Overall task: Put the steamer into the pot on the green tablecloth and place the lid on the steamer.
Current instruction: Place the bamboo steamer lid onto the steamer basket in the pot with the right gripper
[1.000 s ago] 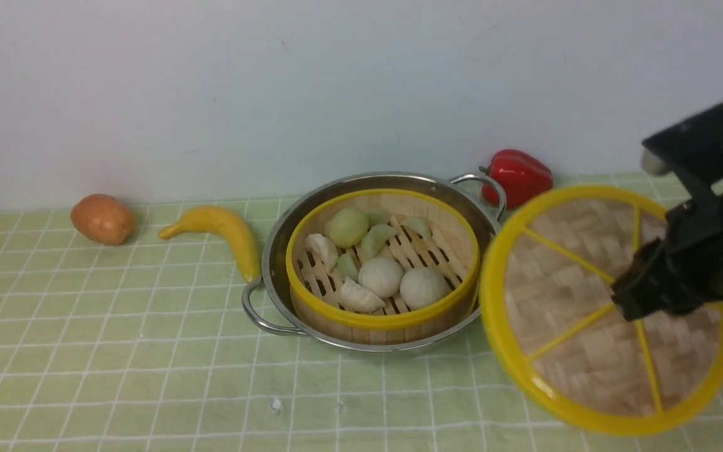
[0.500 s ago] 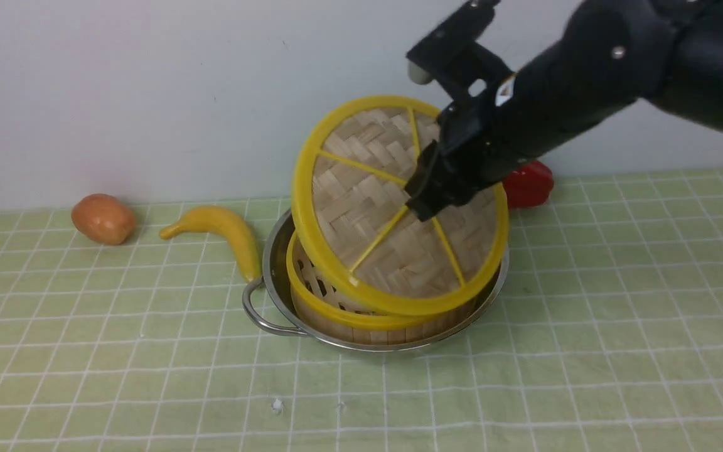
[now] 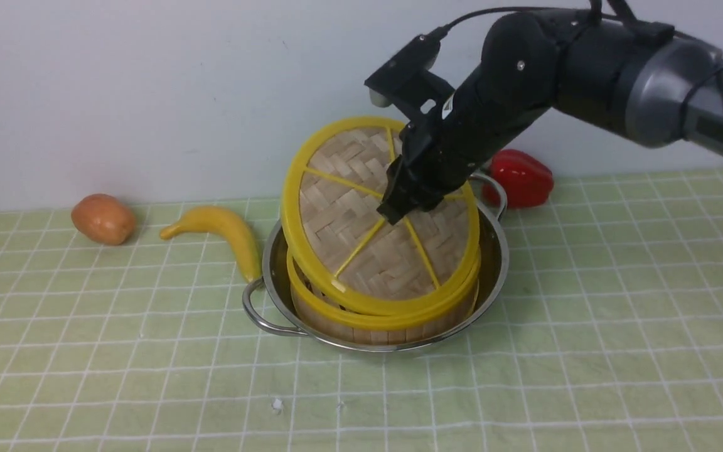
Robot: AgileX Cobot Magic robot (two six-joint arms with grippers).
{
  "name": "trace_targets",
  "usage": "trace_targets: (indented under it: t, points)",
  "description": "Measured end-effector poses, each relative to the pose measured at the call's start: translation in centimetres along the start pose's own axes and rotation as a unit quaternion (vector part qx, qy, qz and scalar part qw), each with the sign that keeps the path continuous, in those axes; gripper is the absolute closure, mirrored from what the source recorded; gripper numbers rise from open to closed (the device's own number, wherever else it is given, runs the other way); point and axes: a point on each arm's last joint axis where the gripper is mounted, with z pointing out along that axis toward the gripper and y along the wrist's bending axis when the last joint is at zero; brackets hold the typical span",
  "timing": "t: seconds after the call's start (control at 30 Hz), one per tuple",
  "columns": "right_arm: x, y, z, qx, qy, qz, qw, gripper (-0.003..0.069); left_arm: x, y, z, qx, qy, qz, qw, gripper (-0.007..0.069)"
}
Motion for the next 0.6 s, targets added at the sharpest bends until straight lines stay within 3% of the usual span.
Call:
trace_targets:
  t: [0.3,0.6]
  points:
    - [-0.6,0.3,-4.5,0.02,-0.012,0.002,1.0,0.0512,0.0,0.0,0.0,0.0,0.0,0.0,1.0,0.0382]
    - [0.0,0.4,-3.8,0.008,0.022,0.008,1.0,0.0512,0.0,0.0,0.0,0.0,0.0,0.0,1.0,0.0382]
